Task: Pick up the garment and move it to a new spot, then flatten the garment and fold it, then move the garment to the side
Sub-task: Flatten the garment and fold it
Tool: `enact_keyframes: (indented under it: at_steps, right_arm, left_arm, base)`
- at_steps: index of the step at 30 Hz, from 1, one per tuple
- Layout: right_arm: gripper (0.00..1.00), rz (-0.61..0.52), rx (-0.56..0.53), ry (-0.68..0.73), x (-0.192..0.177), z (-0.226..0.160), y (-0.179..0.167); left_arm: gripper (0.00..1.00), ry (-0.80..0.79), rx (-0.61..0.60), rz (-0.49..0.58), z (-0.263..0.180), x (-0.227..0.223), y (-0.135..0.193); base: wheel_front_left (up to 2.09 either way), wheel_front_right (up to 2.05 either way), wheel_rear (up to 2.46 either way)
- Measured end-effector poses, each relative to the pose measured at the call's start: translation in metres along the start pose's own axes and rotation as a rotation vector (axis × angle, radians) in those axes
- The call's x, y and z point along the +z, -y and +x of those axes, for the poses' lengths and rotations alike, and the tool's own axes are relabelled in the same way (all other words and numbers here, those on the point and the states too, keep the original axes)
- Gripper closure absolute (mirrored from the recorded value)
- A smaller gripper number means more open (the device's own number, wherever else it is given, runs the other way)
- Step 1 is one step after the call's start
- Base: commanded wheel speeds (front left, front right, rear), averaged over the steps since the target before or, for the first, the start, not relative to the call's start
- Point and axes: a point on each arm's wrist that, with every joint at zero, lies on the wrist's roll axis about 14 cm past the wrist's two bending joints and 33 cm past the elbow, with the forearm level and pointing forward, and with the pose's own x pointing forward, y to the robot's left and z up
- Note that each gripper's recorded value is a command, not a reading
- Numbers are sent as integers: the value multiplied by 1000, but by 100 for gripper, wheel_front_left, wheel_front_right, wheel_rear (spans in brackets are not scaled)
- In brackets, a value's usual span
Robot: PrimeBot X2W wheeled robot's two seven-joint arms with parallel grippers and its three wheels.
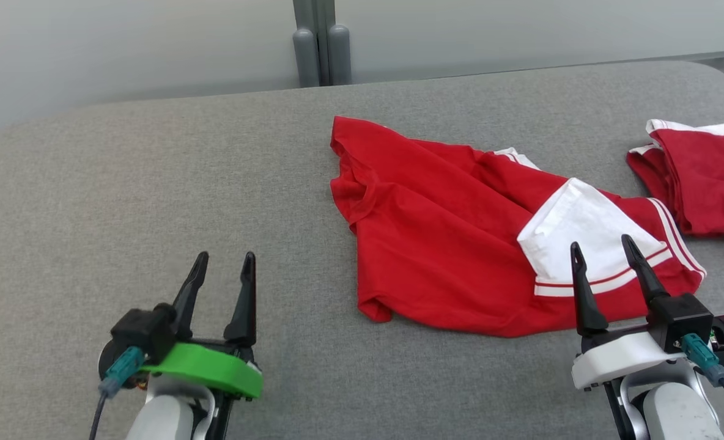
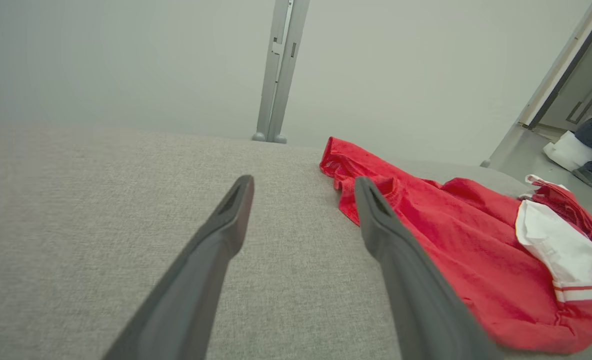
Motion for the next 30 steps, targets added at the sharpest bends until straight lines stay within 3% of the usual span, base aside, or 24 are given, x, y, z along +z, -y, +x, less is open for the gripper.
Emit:
enact_keyframes:
  at_steps: [8,15,21,30]
  right_arm:
    - [0,8,-61,-9,-2,-7,18]
    - [0,8,-150,-32,-7,-23,43]
    - [0,1,-225,-58,-11,-39,65]
    - [0,1,-287,-91,-17,-51,81]
  left_arm:
    - [0,-159,-183,-2,53,-45,48]
    - [0,-285,-303,2,75,-86,86]
    - [0,-366,-301,49,94,-115,84]
    - [0,-416,-131,37,130,-137,64]
  base:
    - [0,0,0]
    - [0,0,0]
    - [0,0,0]
    - [0,0,0]
